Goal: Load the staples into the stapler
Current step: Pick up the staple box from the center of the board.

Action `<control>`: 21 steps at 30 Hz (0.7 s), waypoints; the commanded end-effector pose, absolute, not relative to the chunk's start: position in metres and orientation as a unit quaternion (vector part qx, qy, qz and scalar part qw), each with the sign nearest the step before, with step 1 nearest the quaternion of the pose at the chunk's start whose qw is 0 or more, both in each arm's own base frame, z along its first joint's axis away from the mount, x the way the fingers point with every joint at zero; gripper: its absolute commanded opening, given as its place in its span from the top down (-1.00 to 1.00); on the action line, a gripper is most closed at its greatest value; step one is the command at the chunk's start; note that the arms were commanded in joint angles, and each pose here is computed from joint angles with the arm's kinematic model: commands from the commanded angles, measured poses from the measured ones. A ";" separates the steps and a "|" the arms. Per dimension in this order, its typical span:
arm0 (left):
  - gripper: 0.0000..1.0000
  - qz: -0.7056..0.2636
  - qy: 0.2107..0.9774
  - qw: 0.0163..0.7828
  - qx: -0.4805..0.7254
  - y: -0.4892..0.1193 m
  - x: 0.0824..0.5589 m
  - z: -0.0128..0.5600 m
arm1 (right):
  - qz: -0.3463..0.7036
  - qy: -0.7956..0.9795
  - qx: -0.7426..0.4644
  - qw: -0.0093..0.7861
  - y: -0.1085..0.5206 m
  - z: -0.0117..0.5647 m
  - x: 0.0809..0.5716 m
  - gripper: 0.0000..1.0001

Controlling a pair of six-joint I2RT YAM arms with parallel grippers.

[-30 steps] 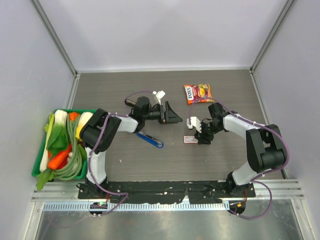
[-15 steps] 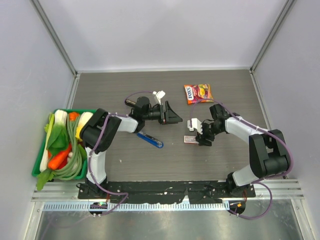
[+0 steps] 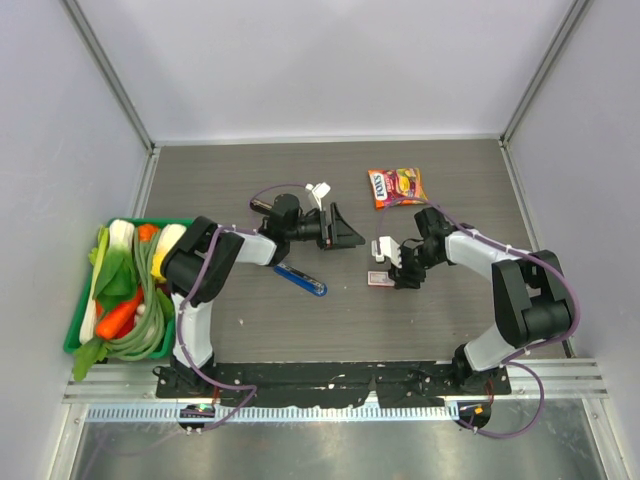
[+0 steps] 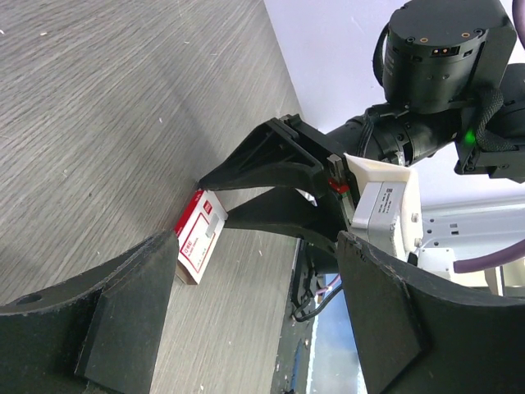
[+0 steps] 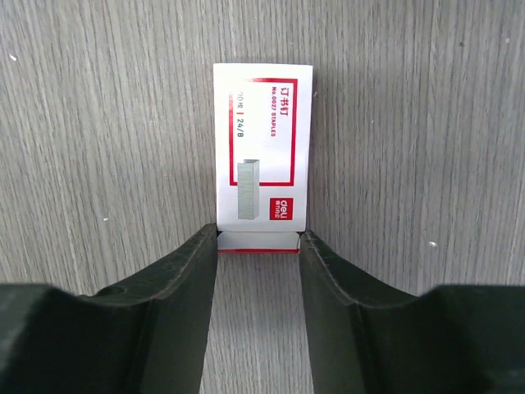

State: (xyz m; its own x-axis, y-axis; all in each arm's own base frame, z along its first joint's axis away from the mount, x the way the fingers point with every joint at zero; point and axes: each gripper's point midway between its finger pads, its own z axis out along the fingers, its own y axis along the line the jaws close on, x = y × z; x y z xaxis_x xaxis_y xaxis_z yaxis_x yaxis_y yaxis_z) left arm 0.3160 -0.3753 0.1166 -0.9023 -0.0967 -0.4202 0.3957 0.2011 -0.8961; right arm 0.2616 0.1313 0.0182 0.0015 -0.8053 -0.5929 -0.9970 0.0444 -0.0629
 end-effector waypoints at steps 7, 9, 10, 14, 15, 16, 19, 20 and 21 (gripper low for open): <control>-0.65 -0.638 0.731 0.214 0.118 -0.378 0.320 0.132 | 0.194 0.663 -0.673 0.265 0.135 0.030 0.257 0.21; -0.64 -0.638 0.731 0.209 0.117 -0.379 0.319 0.130 | 0.192 0.665 -0.668 0.273 0.135 0.035 0.258 0.20; -0.65 -0.639 0.732 0.206 0.118 -0.379 0.318 0.129 | 0.191 0.666 -0.665 0.277 0.135 0.038 0.260 0.20; -0.64 -0.642 0.731 0.194 0.129 -0.385 0.309 0.126 | 0.196 0.679 -0.640 0.301 0.134 0.052 0.268 0.18; -0.64 -0.642 0.731 0.191 0.132 -0.386 0.307 0.125 | 0.196 0.682 -0.634 0.308 0.132 0.056 0.271 0.18; -0.64 -0.644 0.731 0.187 0.131 -0.388 0.306 0.124 | 0.200 0.681 -0.630 0.313 0.133 0.058 0.271 0.17; -0.63 -0.649 0.726 0.180 0.137 -0.393 0.302 0.125 | 0.204 0.684 -0.619 0.327 0.136 0.063 0.275 0.17; -0.63 -0.651 0.725 0.177 0.137 -0.395 0.301 0.127 | 0.203 0.685 -0.616 0.330 0.136 0.065 0.276 0.17; -0.62 -0.653 0.723 0.178 0.138 -0.396 0.301 0.128 | 0.205 0.689 -0.610 0.333 0.137 0.067 0.277 0.17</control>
State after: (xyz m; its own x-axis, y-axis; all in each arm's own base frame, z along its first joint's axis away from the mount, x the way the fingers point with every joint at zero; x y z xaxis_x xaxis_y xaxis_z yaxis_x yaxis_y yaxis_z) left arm 0.3024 -0.3851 0.1088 -0.9182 -0.0472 -0.3933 0.3795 0.1792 -0.9077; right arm 0.2650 0.1261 0.0431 -0.0425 -0.7606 -0.6479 -0.9870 0.1326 -0.0910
